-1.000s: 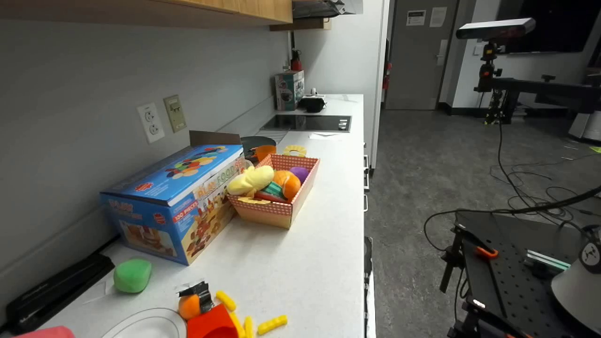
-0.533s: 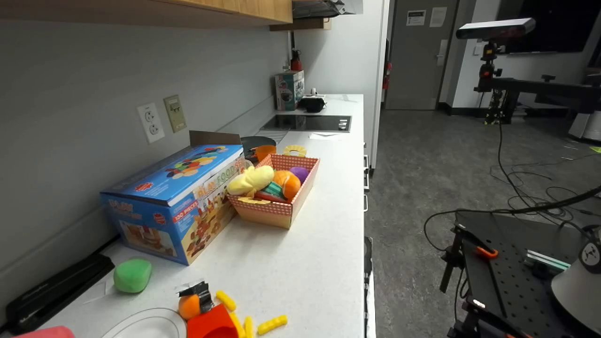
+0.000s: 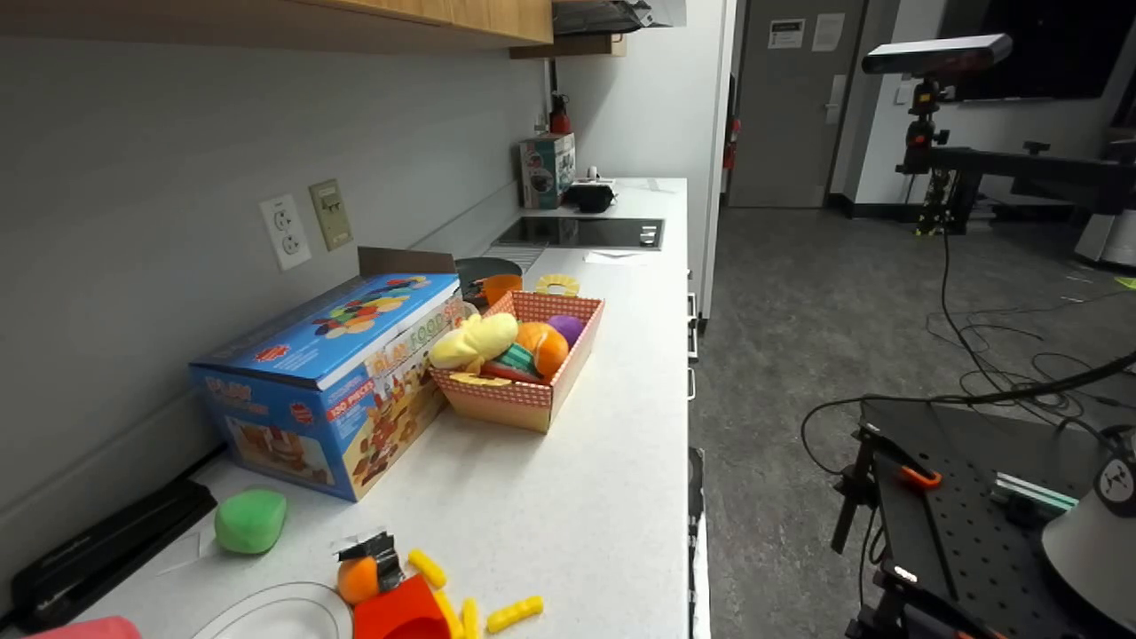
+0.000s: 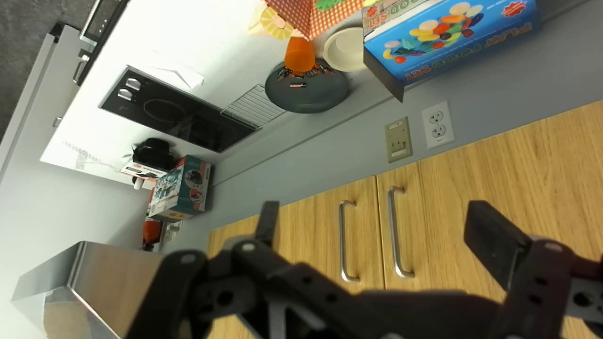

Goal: Open the right door on the first upper cabinet from the left

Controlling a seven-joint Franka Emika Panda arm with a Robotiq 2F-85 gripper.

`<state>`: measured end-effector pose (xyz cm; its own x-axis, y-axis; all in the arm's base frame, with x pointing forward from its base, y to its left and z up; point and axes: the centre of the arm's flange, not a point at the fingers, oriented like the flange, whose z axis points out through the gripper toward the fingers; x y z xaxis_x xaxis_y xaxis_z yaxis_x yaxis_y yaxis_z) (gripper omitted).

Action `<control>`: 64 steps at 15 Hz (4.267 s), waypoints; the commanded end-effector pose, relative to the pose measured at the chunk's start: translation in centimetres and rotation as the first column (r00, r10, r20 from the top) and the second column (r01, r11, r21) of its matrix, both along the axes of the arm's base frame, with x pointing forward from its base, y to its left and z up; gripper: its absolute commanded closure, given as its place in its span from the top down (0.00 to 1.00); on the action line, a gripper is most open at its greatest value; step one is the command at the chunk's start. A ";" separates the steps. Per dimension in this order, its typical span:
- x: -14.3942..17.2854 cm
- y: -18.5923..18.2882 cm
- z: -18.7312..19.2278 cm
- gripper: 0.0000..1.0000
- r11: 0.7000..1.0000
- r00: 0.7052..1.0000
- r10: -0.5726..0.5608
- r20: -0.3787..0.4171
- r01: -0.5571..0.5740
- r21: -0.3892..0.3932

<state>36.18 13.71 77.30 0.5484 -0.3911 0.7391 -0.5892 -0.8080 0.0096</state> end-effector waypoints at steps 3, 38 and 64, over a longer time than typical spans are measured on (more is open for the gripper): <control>0.0 0.0 0.0 1.00 1.000 1.000 0.000 0.000 0.000 0.000; -1.9 1.3 -3.1 1.00 0.983 0.937 0.104 -0.334 -0.046 0.175; 6.9 -9.0 -7.4 1.00 0.982 0.976 -0.169 -0.137 0.178 0.061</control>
<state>41.36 6.74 70.51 0.5789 -0.5201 0.6280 -0.7120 -0.6978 0.0785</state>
